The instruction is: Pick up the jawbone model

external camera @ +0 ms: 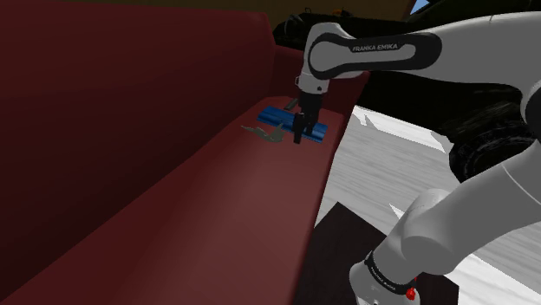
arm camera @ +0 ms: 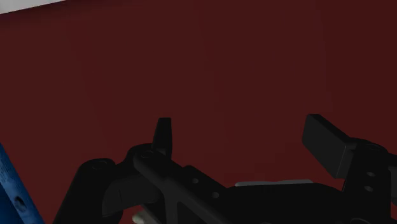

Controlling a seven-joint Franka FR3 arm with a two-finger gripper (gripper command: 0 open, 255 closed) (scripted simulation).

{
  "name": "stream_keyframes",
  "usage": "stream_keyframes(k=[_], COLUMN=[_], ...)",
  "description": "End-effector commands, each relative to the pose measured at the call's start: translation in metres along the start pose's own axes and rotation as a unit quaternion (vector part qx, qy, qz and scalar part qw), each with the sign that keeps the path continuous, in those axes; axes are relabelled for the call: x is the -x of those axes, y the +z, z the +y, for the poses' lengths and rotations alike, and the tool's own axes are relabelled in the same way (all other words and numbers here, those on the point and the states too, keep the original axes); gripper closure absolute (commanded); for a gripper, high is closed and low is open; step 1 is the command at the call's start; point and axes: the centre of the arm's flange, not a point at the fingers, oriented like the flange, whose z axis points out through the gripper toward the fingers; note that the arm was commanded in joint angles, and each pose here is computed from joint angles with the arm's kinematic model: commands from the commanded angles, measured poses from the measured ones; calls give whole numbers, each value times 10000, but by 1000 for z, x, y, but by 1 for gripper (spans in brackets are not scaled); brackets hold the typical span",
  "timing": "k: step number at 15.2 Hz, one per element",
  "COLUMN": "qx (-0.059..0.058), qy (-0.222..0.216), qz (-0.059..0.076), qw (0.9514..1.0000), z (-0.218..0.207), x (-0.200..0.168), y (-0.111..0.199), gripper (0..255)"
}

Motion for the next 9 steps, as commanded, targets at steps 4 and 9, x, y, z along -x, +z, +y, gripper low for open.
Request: stream_keyframes(k=[4,9], qx=[-16,-35], qy=[-94,-186], qz=[99,195], qw=[9999,9996], z=[24,48], x=[-59,-117], y=[11,21], gripper=[0,0])
